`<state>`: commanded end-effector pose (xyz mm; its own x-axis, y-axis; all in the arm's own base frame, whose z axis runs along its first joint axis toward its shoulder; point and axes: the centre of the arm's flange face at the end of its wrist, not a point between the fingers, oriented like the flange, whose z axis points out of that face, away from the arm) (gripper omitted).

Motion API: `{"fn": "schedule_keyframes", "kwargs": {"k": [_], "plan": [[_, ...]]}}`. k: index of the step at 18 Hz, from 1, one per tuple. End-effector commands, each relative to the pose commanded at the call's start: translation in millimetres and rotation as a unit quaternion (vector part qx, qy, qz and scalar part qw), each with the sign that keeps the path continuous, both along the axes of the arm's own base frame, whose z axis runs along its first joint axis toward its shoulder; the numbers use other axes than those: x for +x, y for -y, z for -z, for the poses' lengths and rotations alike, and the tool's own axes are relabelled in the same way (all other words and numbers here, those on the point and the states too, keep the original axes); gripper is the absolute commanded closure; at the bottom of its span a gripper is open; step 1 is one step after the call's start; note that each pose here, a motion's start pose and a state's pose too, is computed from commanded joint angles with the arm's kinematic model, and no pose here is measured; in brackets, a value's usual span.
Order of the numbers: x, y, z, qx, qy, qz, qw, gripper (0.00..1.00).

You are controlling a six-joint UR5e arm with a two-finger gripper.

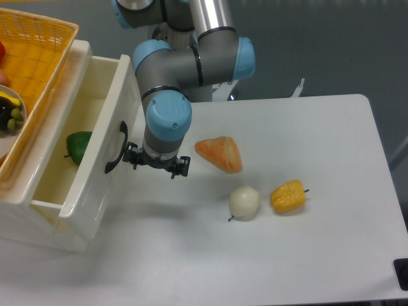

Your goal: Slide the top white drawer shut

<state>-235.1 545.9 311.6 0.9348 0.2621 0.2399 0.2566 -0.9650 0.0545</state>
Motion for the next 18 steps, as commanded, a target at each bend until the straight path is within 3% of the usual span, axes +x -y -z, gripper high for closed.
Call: {"fn": "schedule_keyframes", "kwargs": {"k": [18], "plan": [[35,-17,1,0.001,-0.001,0.032,0.9995,0.0]]}}
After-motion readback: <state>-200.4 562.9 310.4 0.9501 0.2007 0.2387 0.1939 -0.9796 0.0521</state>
